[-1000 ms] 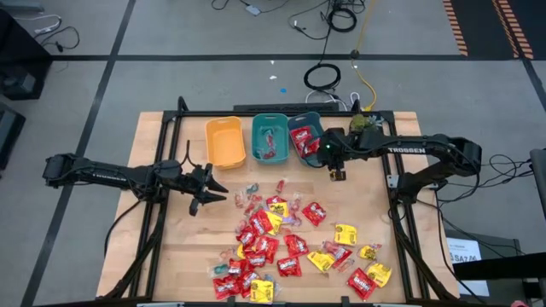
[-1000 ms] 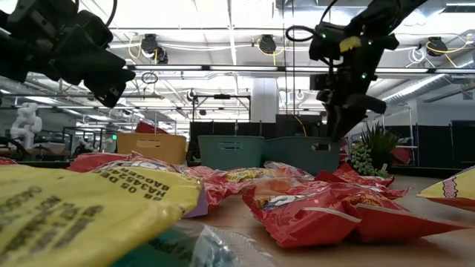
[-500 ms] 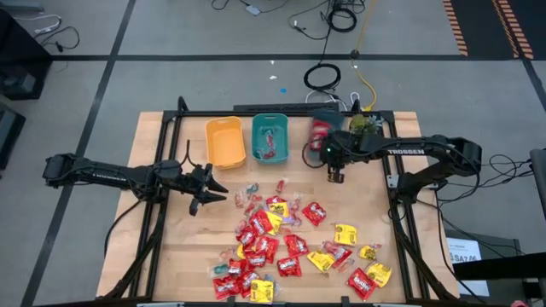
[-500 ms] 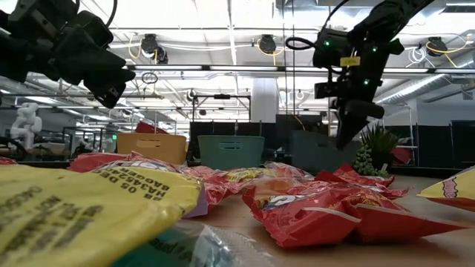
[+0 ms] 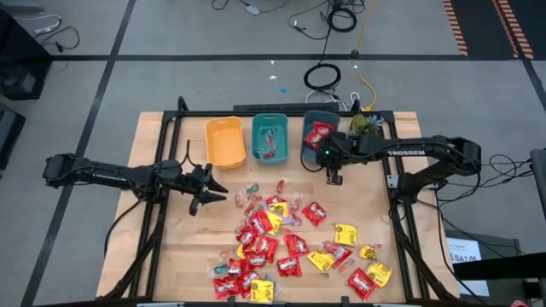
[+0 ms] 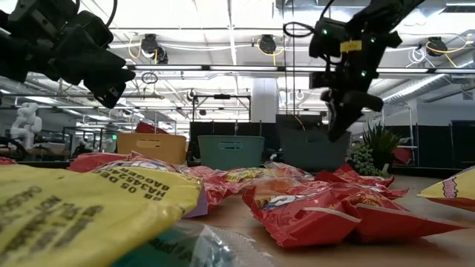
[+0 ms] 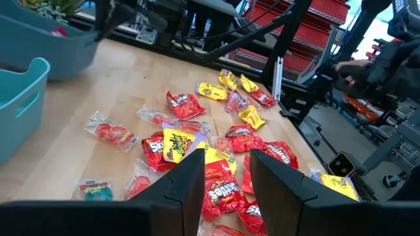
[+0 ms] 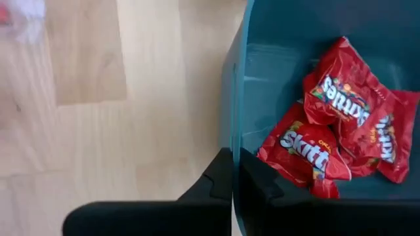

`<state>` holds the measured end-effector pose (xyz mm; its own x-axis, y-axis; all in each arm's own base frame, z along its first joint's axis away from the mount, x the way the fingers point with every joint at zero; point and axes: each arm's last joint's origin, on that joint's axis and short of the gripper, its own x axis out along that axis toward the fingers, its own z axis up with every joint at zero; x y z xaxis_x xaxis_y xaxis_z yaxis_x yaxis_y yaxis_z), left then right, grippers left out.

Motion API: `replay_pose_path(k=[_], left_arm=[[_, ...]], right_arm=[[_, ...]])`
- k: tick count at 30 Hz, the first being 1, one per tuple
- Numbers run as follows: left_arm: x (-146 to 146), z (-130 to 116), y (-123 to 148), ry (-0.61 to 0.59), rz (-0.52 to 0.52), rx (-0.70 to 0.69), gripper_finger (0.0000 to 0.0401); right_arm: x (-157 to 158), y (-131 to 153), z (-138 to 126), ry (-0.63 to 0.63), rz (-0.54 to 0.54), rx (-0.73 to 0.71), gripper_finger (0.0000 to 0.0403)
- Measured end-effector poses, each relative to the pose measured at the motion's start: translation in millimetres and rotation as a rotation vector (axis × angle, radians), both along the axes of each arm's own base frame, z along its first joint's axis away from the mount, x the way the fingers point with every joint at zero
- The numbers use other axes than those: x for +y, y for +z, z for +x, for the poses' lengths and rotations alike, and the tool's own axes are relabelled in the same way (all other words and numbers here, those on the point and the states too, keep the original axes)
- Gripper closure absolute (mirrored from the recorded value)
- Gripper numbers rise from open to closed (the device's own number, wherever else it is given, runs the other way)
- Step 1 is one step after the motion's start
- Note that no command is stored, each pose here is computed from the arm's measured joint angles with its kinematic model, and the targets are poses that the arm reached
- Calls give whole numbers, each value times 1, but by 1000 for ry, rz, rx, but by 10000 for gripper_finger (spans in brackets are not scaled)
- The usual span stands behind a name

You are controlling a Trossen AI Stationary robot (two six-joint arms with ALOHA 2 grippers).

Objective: Sort candy
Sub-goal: Adjust the blue bin

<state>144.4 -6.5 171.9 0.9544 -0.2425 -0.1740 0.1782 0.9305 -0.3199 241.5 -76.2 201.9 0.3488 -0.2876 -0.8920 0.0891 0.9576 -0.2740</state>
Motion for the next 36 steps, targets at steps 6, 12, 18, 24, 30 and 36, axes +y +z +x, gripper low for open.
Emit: replay_pose_path(k=[6, 12, 18, 24, 30, 36], left_arm=[[0, 0, 0, 0, 0, -2, 271], [0, 0, 1, 4, -21, -3, 271], [0, 0, 1, 4, -21, -3, 271], [0, 0, 1, 4, -22, -3, 271], [0, 0, 1, 4, -23, -3, 271], [0, 0, 1, 4, -23, -3, 271]], right_arm=[[-9, 12, 1, 27, -55, 19, 402], [-8, 9, -3, 84, -7, 65, 402], [-11, 10, -4, 87, -14, 68, 402], [-13, 10, -5, 85, -11, 68, 403], [-13, 10, -5, 86, -13, 67, 398], [-13, 11, -1, 93, -11, 26, 385]])
